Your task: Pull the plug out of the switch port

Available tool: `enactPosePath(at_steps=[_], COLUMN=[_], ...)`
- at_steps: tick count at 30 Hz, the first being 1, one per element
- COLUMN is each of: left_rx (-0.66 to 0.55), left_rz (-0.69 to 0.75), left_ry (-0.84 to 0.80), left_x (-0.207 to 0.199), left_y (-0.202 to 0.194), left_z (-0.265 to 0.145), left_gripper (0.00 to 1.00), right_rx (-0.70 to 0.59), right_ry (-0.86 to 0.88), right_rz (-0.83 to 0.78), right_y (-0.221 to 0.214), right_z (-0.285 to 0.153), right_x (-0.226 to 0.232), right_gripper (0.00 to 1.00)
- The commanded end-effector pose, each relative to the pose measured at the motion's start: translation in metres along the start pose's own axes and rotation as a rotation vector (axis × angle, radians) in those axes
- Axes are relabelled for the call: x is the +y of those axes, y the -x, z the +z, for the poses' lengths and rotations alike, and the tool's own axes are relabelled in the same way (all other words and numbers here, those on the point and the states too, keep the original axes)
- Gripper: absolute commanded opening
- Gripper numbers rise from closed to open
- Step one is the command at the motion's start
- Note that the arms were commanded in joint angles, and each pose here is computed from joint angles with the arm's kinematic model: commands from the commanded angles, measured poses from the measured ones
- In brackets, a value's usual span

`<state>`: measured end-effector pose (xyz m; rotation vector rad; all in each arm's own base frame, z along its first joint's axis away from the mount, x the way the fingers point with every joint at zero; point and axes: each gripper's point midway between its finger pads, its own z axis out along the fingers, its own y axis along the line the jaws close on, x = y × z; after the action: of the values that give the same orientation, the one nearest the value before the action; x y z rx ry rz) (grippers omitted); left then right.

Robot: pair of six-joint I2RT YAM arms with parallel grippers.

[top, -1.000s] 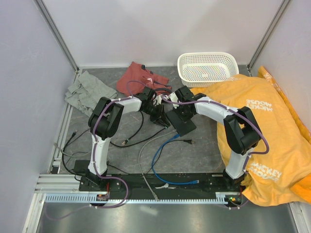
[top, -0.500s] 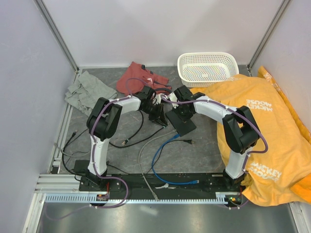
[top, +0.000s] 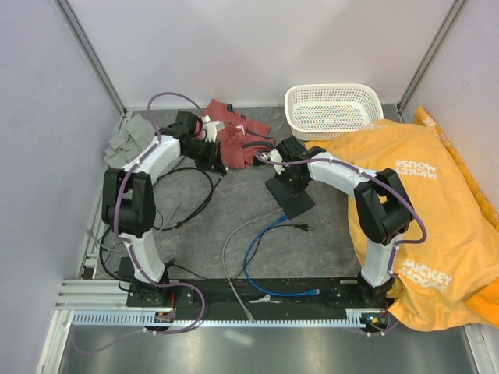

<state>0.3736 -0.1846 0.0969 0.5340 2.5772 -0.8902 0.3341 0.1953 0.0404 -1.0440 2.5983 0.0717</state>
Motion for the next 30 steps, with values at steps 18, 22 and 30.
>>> enactPosePath(at_steps=[18, 22, 30], left_rx=[0.027, 0.083, 0.113], left_rz=[0.102, 0.044, -0.074], left_ry=[0.752, 0.761, 0.625], left_x=[0.134, 0.150, 0.153], left_y=[-0.094, -0.121, -0.116], left_z=[-0.181, -0.164, -0.131], left_gripper=[0.01, 0.02, 0.17], right_rx=[0.008, 0.017, 0.015], right_ry=[0.049, 0.053, 0.050], right_rz=[-0.013, -0.018, -0.024], right_y=[0.010, 0.009, 0.010], right_z=[0.044, 0.047, 0.045], right_x=[0.017, 0.019, 0.019], right_gripper=[0.00, 0.00, 0.00])
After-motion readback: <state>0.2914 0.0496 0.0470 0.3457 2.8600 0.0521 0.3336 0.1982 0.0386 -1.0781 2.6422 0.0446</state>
